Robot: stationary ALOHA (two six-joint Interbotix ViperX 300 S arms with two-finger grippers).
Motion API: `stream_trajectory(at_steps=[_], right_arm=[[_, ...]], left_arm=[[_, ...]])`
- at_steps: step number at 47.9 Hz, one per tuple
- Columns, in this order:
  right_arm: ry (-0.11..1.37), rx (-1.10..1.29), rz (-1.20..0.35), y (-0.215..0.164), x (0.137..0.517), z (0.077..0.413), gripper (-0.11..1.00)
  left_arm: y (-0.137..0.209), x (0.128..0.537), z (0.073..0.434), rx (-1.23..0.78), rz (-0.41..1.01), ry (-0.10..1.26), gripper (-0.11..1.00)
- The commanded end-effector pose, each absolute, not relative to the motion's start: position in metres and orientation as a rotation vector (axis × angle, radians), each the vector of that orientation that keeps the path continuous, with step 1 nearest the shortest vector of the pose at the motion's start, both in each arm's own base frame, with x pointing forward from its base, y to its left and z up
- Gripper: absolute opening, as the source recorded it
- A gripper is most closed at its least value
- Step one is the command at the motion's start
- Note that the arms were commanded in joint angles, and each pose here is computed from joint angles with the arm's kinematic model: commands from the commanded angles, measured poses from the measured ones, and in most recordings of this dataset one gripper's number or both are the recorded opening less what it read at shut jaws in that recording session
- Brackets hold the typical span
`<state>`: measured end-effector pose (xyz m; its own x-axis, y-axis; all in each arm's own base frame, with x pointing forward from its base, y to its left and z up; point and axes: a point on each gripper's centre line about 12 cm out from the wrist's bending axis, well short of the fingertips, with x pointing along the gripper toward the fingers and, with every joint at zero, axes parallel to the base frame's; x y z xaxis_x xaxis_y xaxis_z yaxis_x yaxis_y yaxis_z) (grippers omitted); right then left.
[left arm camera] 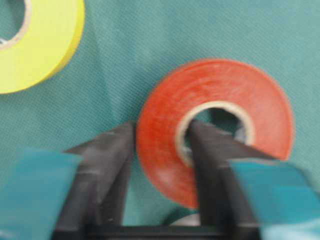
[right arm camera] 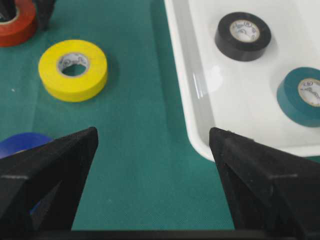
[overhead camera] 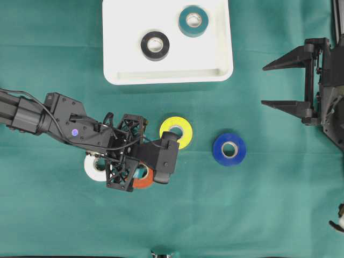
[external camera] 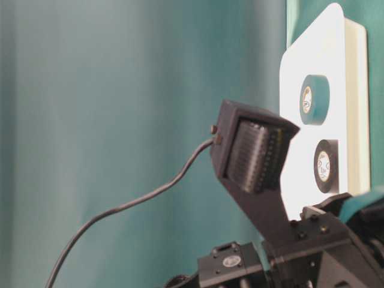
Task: Pick up the tape from a random location and place it into the white case.
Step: 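Lower the left gripper into the orange-red roll's hole and grip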
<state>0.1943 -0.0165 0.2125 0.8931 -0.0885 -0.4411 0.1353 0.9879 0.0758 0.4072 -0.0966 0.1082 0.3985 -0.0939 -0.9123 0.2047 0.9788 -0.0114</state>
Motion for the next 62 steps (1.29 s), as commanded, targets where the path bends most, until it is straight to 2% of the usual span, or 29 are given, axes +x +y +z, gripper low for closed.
stream_trajectory(at_steps=[1, 3, 40, 49, 62], right_arm=[[0.426, 0.104, -0.115, -0.017, 0.199, 0.222, 0.9], [0.425, 0.103, -0.115, -0.017, 0.199, 0.222, 0.9], [0.428, 0.106, -0.116, -0.017, 0.199, 0.222, 0.9], [0.428, 0.104, -0.116, -0.017, 0.199, 0.222, 0.9], [0.423, 0.103, -0.115, -0.017, 0.199, 0.223, 0.9]], left_arm=[[-0.096, 0.409, 0.117, 0.108, -0.19, 1.124, 0.28], [-0.096, 0.409, 0.117, 0.108, -0.19, 1.124, 0.22], [-0.096, 0.409, 0.123, 0.106, -0.189, 1.118, 0.22], [-0.095, 0.406, 0.145, 0.106, -0.189, 1.118, 0.22], [-0.094, 0.398, 0.206, 0.096, -0.193, 1.039, 0.22]])
